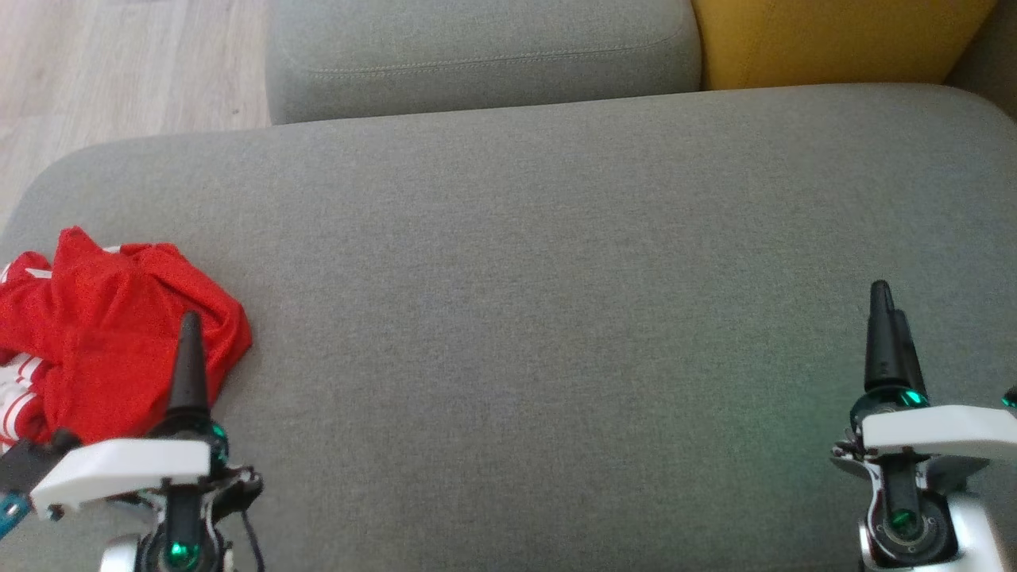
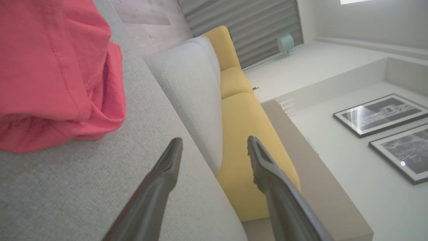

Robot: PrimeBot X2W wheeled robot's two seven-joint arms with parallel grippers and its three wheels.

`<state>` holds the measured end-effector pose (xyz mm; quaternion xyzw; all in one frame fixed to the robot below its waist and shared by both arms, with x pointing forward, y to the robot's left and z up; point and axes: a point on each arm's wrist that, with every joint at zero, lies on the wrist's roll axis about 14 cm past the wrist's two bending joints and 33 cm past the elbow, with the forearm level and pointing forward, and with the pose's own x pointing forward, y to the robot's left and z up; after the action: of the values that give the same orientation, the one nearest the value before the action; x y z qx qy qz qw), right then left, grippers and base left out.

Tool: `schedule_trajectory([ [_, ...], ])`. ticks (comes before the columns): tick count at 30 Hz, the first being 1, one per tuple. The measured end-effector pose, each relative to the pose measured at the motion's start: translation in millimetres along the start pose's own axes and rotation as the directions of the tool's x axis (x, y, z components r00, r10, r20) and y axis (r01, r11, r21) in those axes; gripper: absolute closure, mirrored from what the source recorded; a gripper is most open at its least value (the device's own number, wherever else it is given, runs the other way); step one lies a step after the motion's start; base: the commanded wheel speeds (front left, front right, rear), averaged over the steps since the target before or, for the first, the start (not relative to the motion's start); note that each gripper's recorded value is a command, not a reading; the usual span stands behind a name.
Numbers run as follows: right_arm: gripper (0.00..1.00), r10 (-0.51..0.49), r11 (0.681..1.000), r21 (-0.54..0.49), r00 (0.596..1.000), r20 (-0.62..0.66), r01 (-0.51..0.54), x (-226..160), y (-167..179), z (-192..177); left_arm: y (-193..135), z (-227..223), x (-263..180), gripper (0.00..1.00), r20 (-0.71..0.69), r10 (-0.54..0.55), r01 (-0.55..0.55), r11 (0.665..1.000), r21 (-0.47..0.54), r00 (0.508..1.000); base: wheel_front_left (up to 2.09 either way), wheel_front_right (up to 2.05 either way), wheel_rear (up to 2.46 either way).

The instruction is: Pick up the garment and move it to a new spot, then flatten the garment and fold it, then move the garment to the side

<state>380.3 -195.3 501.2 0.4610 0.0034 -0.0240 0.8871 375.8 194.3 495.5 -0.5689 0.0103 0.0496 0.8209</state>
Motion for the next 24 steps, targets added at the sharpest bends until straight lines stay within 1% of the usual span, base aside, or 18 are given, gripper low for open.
schedule_trajectory([
  [1,0.0,0.0,1.0,0.0,1.0,0.0,0.0,0,0,0,0,0,0,0.0,0.0,0.0,0.0,1.0,0.0,1.0,0.0,0.0,0.0],
  [3,0.0,0.007,1.0,-0.019,1.0,-0.001,-0.007,0,2,-1,-5,-4,1,0.0,-0.009,-0.011,0.012,0.999,0.051,1.0,0.0,0.0,0.0],
  [4,0.0,0.011,0.999,-0.052,1.0,-0.005,-0.011,0,3,-3,-9,-10,1,0.0,-0.024,-0.023,0.026,0.995,0.1,0.999,0.0,0.0,0.0],
  [5,0.0,0.014,0.997,-0.069,1.0,-0.007,-0.015,0,4,-4,-10,-13,1,0.0,-0.032,-0.027,0.03,0.992,0.125,0.999,0.0,0.0,0.0],
  [8,0.0,0.024,0.992,-0.125,1.0,-0.019,-0.026,0,7,-8,-14,-22,1,0.0,-0.055,-0.035,0.045,0.979,0.197,0.998,0.0,0.0,0.0],
  [11,0.0,0.028,0.984,-0.177,0.999,-0.034,-0.034,0,8,-13,-17,-31,1,0.0,-0.077,-0.042,0.061,0.96,0.272,0.996,0.0,0.0,0.0],
  [18,0.0,0.031,0.958,-0.284,0.999,-0.04,-0.041,-1,8,-16,-17,-48,-1,0.0,-0.12,-0.035,0.085,0.896,0.436,0.992,0.0,0.0,0.0],
  [19,0.0,0.031,0.953,-0.3,0.999,-0.043,-0.043,-1,8,-17,-17,-50,-1,0.0,-0.127,-0.032,0.088,0.884,0.46,0.991,0.0,0.0,0.0],
  [20,0.0,0.036,0.943,-0.33,0.998,-0.041,-0.048,-1,9,-17,-17,-53,-2,0.0,-0.134,-0.028,0.093,0.858,0.506,0.991,0.0,0.0,0.0],
  [24,0.0,0.049,0.919,-0.39,0.998,-0.039,-0.061,1,12,-16,-16,-57,-2,0.0,-0.139,-0.014,0.093,0.806,0.585,0.99,0.0,0.0,0.0],
])
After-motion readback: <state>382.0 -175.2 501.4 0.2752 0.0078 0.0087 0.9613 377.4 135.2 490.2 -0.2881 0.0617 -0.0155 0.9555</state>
